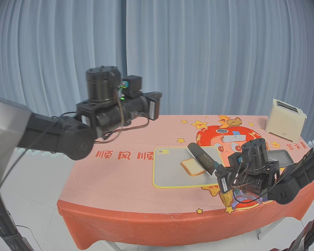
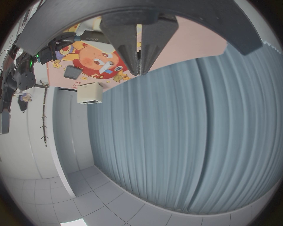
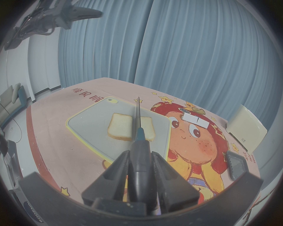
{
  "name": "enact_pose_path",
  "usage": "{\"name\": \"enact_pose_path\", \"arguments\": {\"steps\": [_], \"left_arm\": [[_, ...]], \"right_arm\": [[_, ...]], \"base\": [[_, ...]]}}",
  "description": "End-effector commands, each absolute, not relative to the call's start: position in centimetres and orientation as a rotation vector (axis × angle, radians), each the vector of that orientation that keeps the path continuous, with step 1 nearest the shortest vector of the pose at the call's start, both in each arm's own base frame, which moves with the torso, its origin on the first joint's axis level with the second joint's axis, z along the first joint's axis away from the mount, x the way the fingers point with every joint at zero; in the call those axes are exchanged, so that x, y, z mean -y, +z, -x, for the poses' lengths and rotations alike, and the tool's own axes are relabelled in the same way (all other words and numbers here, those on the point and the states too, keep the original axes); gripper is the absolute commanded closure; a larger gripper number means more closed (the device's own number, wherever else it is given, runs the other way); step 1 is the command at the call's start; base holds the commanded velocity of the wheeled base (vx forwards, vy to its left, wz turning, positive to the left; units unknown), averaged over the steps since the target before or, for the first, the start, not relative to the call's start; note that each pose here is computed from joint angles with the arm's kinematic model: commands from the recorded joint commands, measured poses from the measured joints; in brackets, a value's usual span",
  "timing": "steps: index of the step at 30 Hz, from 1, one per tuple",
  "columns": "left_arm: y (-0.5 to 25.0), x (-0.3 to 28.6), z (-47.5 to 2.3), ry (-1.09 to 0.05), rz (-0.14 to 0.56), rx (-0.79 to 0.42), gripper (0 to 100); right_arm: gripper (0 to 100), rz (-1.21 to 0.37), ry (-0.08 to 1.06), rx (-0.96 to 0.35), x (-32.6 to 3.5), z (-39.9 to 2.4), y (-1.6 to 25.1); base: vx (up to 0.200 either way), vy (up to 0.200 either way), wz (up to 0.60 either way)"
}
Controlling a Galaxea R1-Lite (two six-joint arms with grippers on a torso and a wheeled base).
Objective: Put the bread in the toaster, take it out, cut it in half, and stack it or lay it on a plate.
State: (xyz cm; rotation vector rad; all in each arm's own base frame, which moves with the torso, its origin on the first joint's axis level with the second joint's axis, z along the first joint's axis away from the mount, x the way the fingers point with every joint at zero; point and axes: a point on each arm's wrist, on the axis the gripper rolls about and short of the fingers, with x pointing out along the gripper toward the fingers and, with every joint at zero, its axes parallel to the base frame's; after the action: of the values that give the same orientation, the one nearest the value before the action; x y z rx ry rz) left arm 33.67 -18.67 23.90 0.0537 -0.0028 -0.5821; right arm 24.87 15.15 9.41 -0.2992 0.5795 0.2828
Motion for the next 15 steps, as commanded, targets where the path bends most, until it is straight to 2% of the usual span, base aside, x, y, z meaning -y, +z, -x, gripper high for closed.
{"name": "enact_pose_path", "arguments": {"steps": [1, 5, 9, 15], "left_arm": [[28.0, 10.7, -28.3, -0.424, -0.061, 0.086, 100], [26.0, 7.8, -25.4, -0.36, -0.07, 0.025, 100], [24.3, 6.5, -22.4, -0.332, -0.065, -0.003, 100], [21.8, 3.8, -18.2, -0.254, -0.079, 0.018, 100]], "right_arm": [[100, 0.299, 0.283, -0.577, -15.2, -24.9, 9.1], [100, 0.299, 0.284, -0.574, -15.1, -24.9, 9.2], [100, 0.296, 0.285, -0.567, -15.1, -24.8, 9.5], [100, 0.295, 0.284, -0.564, -15.1, -24.8, 9.5]], "base": [[0.0, 0.0, 0.0], [0.0, 0.0, 0.0], [0.0, 0.0, 0.0], [0.0, 0.0, 0.0]]}}
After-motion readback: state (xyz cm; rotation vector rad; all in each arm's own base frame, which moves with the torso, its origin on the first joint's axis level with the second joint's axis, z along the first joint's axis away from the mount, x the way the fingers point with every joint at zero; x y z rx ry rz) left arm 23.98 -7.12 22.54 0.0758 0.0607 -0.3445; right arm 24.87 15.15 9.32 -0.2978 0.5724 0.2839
